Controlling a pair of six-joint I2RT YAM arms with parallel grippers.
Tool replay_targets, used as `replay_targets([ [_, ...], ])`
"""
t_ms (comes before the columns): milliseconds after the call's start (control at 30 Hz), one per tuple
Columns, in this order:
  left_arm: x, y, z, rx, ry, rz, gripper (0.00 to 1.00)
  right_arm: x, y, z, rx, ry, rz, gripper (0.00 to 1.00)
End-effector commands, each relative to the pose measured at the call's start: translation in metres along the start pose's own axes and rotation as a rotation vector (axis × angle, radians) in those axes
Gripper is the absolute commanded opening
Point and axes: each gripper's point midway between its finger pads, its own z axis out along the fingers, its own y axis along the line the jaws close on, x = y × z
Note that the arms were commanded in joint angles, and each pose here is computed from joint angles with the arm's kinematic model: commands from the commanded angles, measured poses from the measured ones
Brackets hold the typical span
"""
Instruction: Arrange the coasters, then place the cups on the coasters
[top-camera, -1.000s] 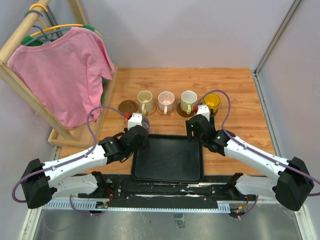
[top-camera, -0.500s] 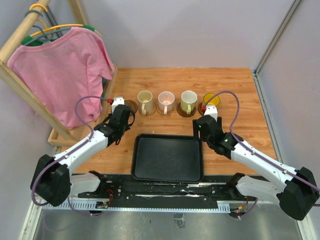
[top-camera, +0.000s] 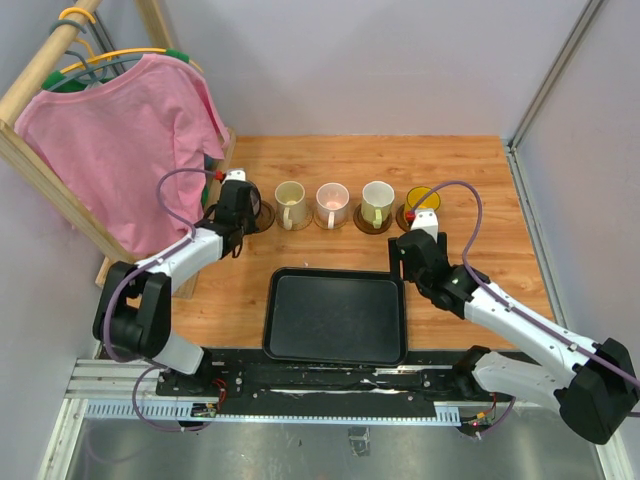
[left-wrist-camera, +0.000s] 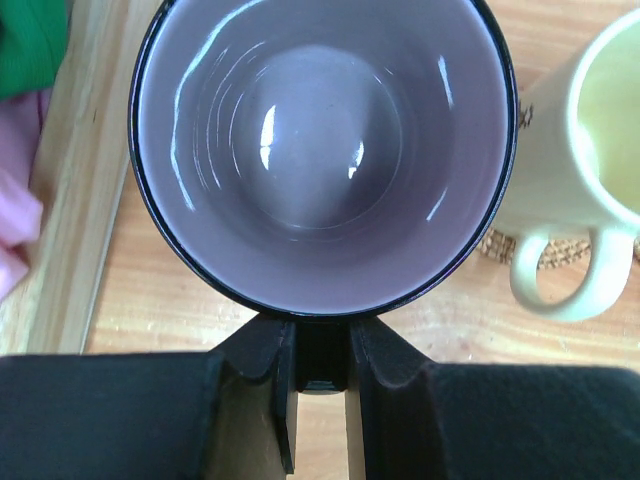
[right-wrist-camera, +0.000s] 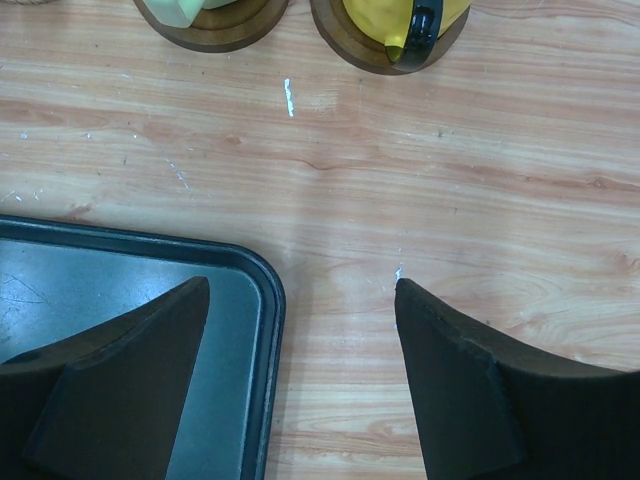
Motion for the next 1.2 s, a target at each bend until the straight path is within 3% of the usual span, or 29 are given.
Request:
replay_targets([
  [0,-0.052,-0.014,0.010,0.076,-0.131,-0.034,0.01,-0.005,-0.008,0.000,0.036,-0.004,0.003,0.76],
  [733,-0.033,-0.021,0.035,0.091,0.058,0.031,0.01,-0.006,-0.001,0.002,0.014,0.009,0.021,0.76],
  [1167,-0.028,-0.014,0.039,0.106,0.079,-0.010,0.01,-0.003,0.000,0.001,0.005,0.017,0.022,0.76],
])
